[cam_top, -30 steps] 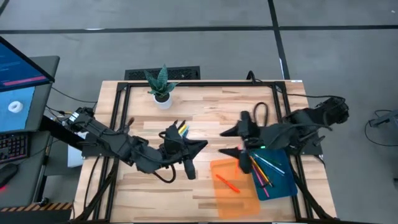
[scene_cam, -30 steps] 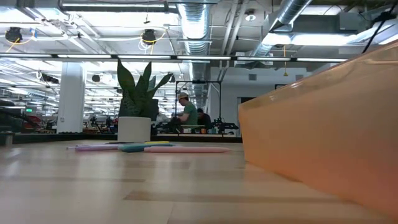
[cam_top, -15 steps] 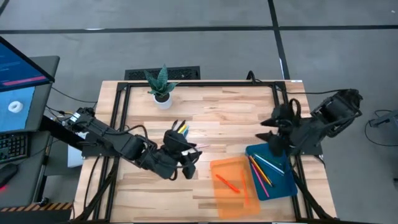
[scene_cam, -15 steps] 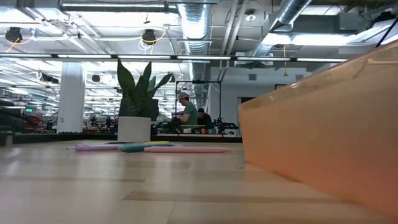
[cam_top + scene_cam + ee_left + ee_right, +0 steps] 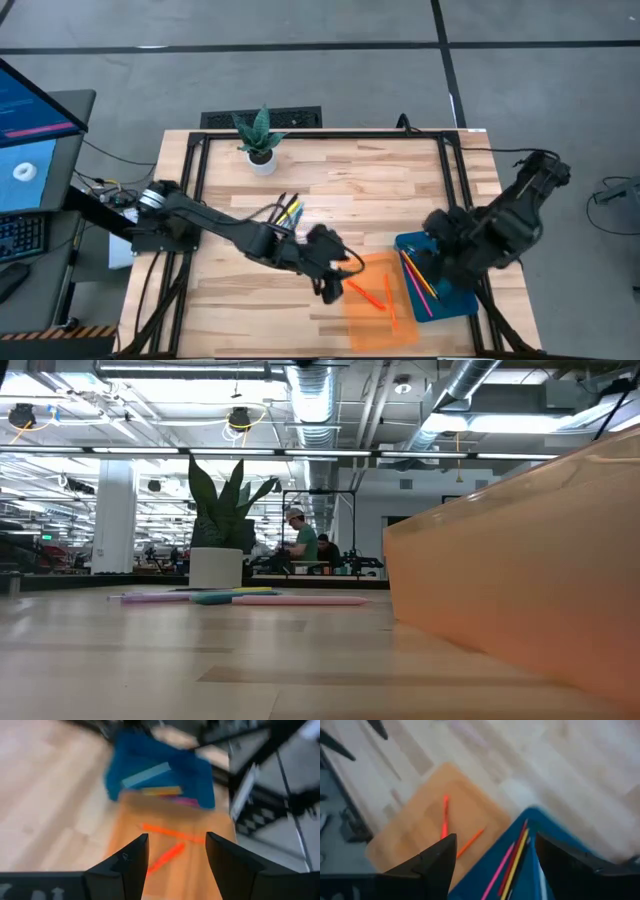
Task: Sort pens & pencils
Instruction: Put the orange pencil into the blue bin
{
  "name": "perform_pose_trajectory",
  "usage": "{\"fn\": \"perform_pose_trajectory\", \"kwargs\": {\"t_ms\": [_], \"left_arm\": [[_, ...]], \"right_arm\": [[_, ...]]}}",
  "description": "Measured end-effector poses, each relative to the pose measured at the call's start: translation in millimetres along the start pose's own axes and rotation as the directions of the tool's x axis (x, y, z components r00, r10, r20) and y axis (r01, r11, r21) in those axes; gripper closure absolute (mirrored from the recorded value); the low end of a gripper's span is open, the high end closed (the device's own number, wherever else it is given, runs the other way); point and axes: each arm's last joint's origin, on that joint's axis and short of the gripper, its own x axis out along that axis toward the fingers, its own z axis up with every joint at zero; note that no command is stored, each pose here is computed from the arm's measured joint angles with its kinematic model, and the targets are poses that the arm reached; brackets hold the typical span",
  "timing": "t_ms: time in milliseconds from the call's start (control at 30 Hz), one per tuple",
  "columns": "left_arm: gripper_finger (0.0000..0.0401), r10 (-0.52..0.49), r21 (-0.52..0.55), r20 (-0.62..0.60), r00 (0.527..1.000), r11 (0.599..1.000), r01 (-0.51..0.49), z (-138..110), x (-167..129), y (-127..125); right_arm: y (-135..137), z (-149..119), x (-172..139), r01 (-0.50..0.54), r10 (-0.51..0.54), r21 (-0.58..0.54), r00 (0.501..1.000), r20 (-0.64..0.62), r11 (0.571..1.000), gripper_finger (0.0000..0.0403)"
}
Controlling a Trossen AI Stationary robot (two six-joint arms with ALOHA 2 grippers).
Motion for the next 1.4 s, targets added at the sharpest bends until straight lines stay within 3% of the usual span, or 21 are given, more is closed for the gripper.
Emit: {"fn": "perform_pose_trajectory", "kwargs": {"t_ms": [100,233,467,733,1167,1400], "left_arm": [[0.0215,-0.045,-0.037,-0.029,0.999,0.998,0.044,-5,17,1],[0.0216,-0.09,-0.07,-0.048,0.995,0.994,0.086,-2,12,1],[0.0216,-0.149,-0.104,-0.014,0.989,0.984,0.146,13,-37,-8],[0.0216,-0.137,-0.064,0.084,0.987,0.988,0.142,22,-83,-16],[0.0216,-0.094,-0.003,-0.006,0.996,0.996,0.094,9,-90,-16],[0.0216,-0.078,0.023,-0.039,0.996,0.997,0.079,6,-90,-14]], "right_arm": [[6,-9,14,0.01,-0.007,0.05,0.998,-0.066,0.999,0.0113],[25,-17,53,0.088,-0.075,0.092,0.987,-0.14,0.992,0.0113],[65,-26,119,0.181,-0.144,0.119,0.953,-0.268,0.976,0.0113],[82,-35,174,0.288,-0.21,0.142,0.89,-0.405,0.947,0.0113],[89,-29,214,0.319,-0.177,0.237,0.862,-0.475,0.918,0.0113],[93,-37,231,0.344,-0.18,0.231,0.83,-0.528,0.91,0.0113]]}}
